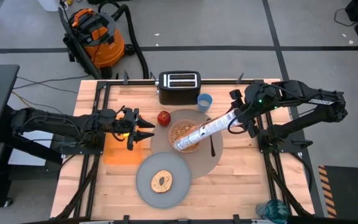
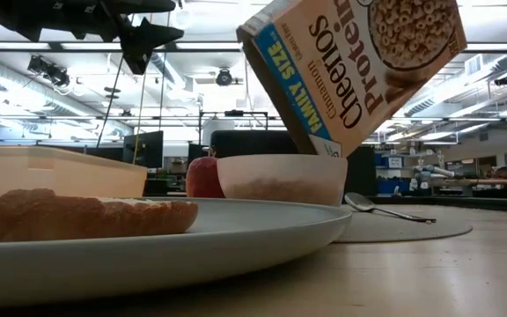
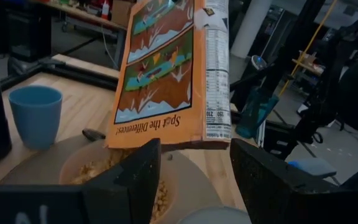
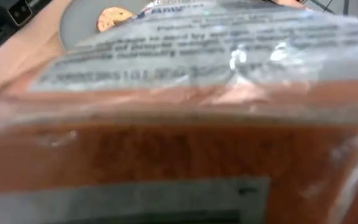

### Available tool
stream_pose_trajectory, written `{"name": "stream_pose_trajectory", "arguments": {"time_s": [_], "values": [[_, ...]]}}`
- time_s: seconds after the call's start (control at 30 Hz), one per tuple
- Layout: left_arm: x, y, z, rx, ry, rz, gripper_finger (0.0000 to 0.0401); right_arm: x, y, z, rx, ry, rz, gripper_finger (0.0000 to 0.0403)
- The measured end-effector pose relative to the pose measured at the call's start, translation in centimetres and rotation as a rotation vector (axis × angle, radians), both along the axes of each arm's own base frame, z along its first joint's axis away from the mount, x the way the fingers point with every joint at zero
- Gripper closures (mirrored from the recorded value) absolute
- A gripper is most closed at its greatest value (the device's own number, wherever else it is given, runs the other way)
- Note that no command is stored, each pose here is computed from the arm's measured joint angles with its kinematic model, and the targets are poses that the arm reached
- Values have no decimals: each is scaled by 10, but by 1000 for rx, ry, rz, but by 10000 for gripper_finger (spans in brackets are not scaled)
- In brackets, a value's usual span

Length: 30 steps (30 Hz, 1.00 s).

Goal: Arrange a breakfast setting
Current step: Put the cereal into the transparent pink bowl

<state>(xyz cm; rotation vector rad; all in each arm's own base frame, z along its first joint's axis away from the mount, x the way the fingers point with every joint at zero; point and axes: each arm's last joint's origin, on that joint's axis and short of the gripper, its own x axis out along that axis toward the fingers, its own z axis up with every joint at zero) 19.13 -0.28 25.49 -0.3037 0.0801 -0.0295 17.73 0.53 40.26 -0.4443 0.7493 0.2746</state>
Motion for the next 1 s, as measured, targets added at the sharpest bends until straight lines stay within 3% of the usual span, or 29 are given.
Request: {"name": "stream_pose_trajectory", "arguments": {"time_s": [0.27,0.53,1.0], "values": [[0,0,7,9,-73,-1,200,-22,2,2,110,-93,1,198],[0,0,10,6,-99,-6,200,-40,-4,-39,177,-230,-164,198],[-1,-1,20,-8,-203,-40,200,-87,-6,-94,402,-455,-324,198]]}}
